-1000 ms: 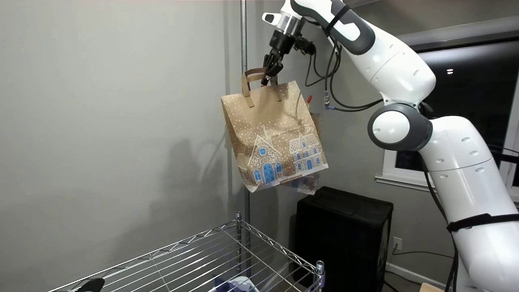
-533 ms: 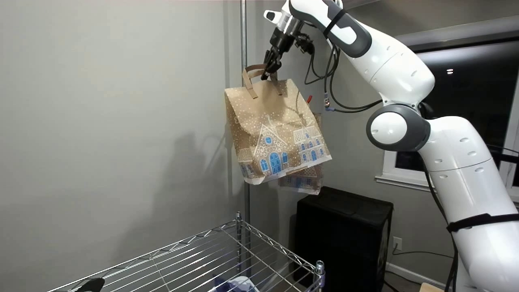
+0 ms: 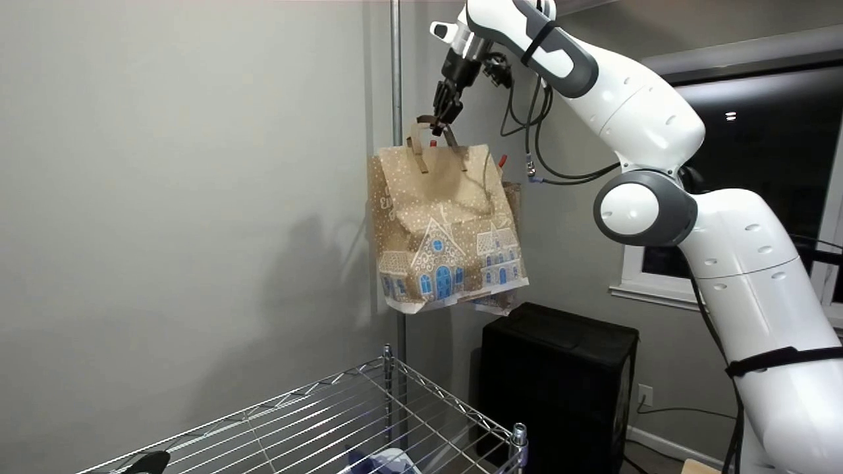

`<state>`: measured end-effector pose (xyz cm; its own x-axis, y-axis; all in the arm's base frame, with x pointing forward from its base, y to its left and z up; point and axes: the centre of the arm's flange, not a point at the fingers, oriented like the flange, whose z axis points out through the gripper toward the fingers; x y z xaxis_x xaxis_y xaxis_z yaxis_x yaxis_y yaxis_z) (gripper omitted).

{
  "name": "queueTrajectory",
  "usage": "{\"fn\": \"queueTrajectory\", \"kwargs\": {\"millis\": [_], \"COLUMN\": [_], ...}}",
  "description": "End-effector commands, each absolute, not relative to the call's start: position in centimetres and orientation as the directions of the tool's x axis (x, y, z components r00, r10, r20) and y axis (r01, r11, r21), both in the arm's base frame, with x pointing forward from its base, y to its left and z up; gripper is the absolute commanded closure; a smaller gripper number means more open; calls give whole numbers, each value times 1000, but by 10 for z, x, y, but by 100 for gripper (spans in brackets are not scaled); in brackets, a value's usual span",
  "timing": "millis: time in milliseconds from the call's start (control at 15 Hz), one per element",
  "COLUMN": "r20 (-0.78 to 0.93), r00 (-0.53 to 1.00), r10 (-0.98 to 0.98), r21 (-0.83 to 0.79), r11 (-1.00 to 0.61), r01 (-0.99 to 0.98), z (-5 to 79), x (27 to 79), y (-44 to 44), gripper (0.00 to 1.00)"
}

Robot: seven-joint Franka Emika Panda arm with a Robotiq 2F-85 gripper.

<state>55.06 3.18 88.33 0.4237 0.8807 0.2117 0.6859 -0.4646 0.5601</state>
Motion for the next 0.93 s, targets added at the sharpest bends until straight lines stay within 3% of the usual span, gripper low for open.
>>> {"fn": "queueTrajectory", "kwargs": {"millis": [0,400,867], "r20": [192,195,97], "r00": [441,447,521], "r10": [877,873,848], "r21": [562,564,477], "r11": [-467,-473,-500], "r01": [683,677,723], "z": [909,914,944], "x": [561,553,473], "y": [29,25,9], "gripper": [39,2,0]}}
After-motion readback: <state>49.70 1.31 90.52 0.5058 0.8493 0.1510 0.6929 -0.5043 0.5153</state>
